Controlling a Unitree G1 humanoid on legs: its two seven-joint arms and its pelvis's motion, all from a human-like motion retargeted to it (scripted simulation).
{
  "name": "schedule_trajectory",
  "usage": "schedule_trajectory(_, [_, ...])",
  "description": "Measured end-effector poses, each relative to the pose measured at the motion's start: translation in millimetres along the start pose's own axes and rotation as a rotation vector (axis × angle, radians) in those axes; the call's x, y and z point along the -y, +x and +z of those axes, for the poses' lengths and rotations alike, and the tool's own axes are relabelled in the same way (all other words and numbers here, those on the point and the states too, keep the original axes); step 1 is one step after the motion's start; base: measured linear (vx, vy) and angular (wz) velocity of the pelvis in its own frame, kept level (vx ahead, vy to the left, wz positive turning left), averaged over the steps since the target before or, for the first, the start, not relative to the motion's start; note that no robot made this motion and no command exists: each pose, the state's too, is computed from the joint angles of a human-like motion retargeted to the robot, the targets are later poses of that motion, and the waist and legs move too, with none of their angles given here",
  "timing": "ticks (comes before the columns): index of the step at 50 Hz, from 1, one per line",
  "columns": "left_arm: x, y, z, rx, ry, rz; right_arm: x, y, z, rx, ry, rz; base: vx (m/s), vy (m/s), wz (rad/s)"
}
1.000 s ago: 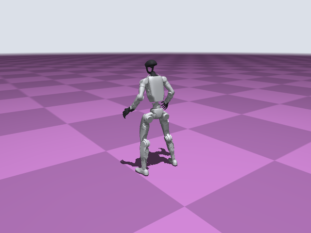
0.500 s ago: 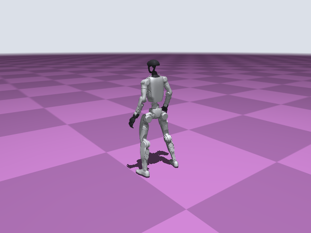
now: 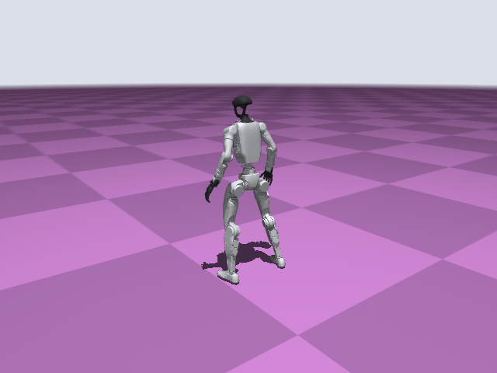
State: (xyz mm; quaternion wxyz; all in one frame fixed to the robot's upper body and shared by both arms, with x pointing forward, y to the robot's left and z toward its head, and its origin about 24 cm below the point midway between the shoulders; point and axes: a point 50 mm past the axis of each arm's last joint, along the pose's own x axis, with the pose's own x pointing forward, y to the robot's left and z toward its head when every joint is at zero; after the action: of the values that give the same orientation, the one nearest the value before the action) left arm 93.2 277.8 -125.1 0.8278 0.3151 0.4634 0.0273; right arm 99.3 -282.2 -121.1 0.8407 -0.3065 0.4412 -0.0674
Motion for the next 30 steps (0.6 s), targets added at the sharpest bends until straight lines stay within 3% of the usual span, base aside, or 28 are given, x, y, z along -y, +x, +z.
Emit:
schedule_trajectory(10, [-28,0,27,0.157,0.005,0.084,29,2,57,0.272,-0.031,-0.123,-0.12,0.01,-0.04])
schedule_trajectory(18, [-53,-38,60,0.406,-0.381,0.274,77,-39,119,0.669,-0.008,-0.274,-0.23,0.0,-0.07])
schedule_trajectory(22, [-74,-54,94,0.603,-0.447,0.44,94,-55,128,0.724,-0.032,-0.306,-0.29,0.02,0.43])
schedule_trajectory(27, [-80,-52,150,0.706,-0.477,0.665,97,-61,130,0.73,0.097,-0.546,0.07,0.02,0.18])
schedule_trajectory(30, [-91,-50,212,0.775,-0.648,0.741,105,-49,177,0.794,0.118,-0.694,0.31,-0.01,-0.06])
